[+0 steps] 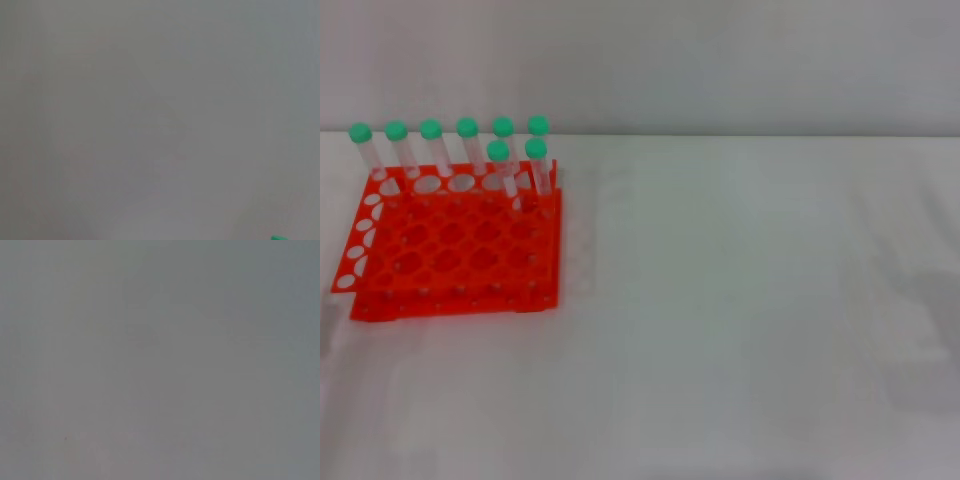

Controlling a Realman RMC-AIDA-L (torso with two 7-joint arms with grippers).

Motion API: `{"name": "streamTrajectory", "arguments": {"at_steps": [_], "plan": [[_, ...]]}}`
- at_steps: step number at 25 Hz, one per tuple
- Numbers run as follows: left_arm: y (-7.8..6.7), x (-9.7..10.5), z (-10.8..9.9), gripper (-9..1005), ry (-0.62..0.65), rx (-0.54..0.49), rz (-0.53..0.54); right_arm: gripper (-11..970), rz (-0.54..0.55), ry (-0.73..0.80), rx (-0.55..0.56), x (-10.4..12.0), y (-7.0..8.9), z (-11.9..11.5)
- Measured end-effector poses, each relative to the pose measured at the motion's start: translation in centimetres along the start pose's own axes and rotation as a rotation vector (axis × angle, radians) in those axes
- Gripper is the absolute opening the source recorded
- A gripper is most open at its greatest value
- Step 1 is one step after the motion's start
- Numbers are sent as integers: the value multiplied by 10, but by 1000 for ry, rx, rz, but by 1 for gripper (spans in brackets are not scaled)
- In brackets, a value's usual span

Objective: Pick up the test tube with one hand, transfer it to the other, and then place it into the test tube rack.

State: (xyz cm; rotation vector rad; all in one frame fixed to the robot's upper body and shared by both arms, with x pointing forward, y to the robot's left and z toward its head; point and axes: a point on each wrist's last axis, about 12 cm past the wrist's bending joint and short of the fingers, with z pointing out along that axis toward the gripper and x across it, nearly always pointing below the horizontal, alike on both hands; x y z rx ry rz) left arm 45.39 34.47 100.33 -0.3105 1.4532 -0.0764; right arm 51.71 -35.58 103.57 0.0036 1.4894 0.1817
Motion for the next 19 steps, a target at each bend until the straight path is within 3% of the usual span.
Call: {"name": "streamTrajectory", "arguments": {"at_steps": [9,19], "plan": [[-12,1,18,893,11,31,-11,850,8,26,11,6,-1,-9],[-22,1,17,893,-11,39,-66,850,23,-11,-10,5,2,-16]]}}
